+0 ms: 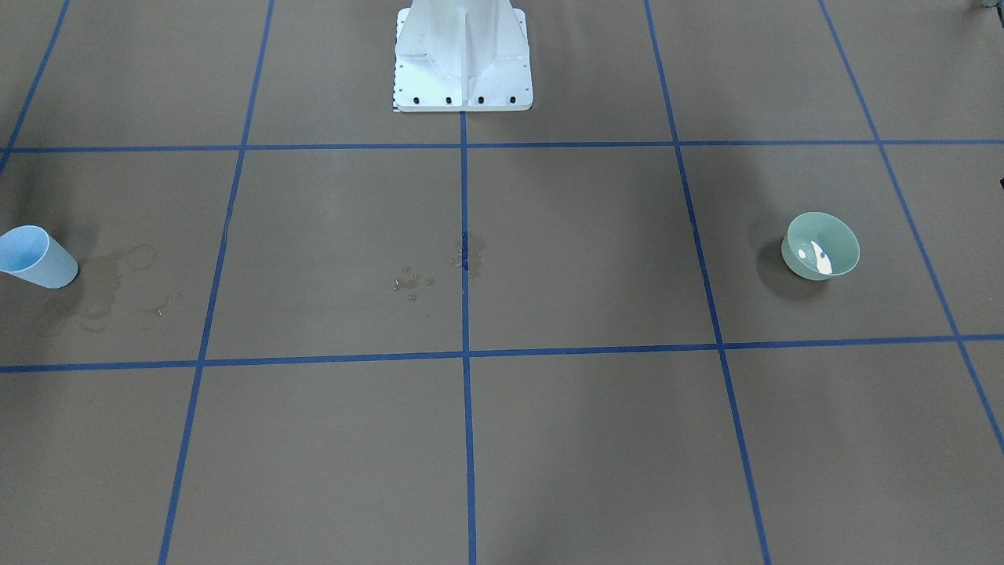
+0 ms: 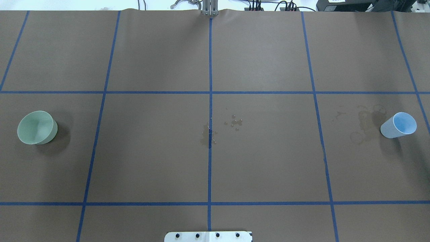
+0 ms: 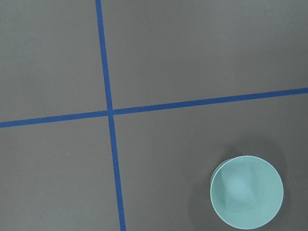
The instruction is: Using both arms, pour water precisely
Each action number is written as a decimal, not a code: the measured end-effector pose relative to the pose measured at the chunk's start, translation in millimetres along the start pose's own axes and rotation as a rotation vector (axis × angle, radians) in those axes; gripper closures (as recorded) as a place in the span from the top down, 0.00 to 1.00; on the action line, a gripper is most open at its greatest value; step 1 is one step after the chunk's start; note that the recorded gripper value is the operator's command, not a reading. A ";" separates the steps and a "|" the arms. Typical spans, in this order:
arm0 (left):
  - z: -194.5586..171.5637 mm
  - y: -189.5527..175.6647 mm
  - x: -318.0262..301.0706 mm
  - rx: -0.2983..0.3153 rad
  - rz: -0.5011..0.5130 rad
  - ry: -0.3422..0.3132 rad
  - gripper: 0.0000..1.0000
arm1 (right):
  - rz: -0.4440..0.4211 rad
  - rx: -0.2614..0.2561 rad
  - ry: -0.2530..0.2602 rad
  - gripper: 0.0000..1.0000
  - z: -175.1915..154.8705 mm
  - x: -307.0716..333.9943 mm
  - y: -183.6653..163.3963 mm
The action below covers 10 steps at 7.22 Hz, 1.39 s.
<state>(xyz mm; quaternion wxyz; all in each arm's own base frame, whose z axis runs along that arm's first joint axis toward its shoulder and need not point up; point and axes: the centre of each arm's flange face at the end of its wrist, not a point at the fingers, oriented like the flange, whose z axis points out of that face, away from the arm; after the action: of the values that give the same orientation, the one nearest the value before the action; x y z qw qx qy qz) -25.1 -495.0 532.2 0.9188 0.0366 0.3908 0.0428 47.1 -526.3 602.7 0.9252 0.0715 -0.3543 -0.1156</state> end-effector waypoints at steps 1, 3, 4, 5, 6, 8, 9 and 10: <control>3.7 3.0 -3.9 -0.008 -0.008 -0.001 1.00 | -0.007 0.010 -0.002 1.00 1.3 0.5 2.0; 5.7 6.4 -6.0 -0.012 -0.013 -0.001 1.00 | -0.008 0.011 -0.004 1.00 3.6 1.4 2.9; 4.8 6.2 -5.1 -0.009 -0.011 0.000 1.00 | -0.009 0.013 -0.005 1.00 3.1 1.0 1.9; 3.9 5.8 -4.1 -0.007 -0.009 0.001 1.00 | -0.011 0.014 -0.005 1.00 2.7 0.5 1.0; 2.9 4.9 -3.0 -0.005 -0.008 0.001 1.00 | -0.011 0.014 -0.006 1.00 2.3 0.2 0.7; 1.3 2.4 -1.3 0.002 0.000 0.001 1.00 | -0.006 0.010 -0.009 1.00 2.4 -0.4 2.2; 0.4 1.2 -0.3 0.009 0.009 0.002 1.00 | -0.005 0.010 -0.010 1.00 1.9 -0.8 2.0; -0.2 0.8 0.3 0.013 0.013 0.002 1.00 | -0.005 0.009 -0.010 1.00 1.4 -1.1 0.8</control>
<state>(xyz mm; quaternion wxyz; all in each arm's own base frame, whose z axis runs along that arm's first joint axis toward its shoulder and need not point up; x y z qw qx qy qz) -25.0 -494.1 532.0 0.9179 0.0453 0.3915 0.0462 45.6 -525.3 603.2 0.9228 0.0761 -0.3592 -0.1164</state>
